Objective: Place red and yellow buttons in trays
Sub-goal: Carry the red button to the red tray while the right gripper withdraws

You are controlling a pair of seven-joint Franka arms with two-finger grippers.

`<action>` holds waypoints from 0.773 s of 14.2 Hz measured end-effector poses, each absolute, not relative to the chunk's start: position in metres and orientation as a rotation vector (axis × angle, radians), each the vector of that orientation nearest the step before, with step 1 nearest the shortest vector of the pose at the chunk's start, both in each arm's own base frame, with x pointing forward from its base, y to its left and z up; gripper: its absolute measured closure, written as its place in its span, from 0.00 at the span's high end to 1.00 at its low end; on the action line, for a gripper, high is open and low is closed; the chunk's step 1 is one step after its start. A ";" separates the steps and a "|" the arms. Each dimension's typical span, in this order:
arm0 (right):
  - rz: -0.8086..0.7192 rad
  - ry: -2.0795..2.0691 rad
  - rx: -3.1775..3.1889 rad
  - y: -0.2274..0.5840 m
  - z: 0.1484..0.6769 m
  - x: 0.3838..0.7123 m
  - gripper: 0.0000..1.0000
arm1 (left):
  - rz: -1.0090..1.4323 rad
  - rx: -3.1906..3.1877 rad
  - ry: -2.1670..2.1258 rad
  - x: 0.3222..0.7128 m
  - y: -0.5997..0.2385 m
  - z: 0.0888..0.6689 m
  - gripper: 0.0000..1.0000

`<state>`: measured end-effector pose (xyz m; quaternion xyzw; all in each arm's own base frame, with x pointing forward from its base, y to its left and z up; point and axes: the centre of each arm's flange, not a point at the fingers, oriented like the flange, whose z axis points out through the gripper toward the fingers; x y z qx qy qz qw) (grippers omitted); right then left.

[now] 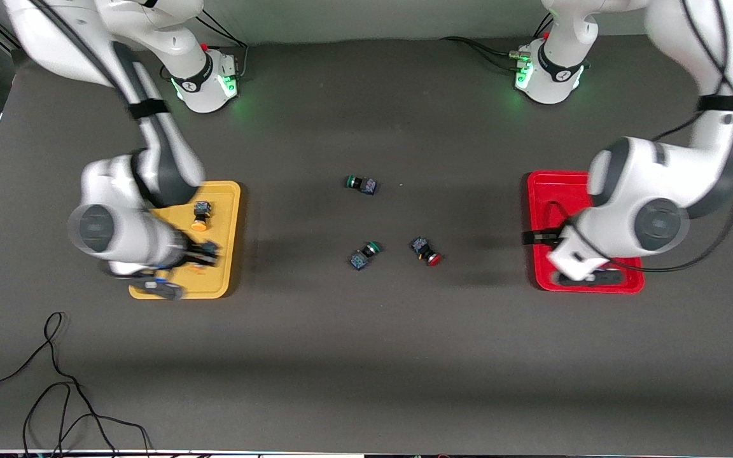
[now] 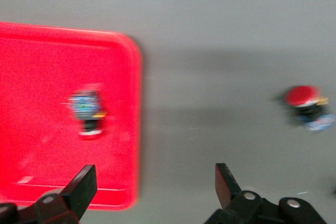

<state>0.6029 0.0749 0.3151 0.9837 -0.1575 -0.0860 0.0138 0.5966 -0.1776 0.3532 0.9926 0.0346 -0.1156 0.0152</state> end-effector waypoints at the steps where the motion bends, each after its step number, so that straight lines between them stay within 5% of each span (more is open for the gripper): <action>1: -0.279 -0.467 3.066 0.045 0.306 0.599 0.44 | -0.301 3.081 0.158 0.594 -0.213 0.353 1.00; 4: -0.263 -0.427 3.068 0.019 0.266 0.589 0.44 | -0.150 3.020 0.456 0.573 -0.317 0.328 1.00; 8: -0.248 -0.412 3.075 0.025 0.278 0.592 0.79 | -0.173 2.959 0.802 0.539 -0.390 0.257 1.00; 10: -0.226 -0.417 3.091 0.024 0.326 0.599 0.99 | -0.164 2.953 0.888 0.533 -0.399 0.220 1.00; 11: -0.189 -0.420 3.106 0.023 0.359 0.601 1.00 | -0.167 2.953 0.906 0.532 -0.399 0.205 1.00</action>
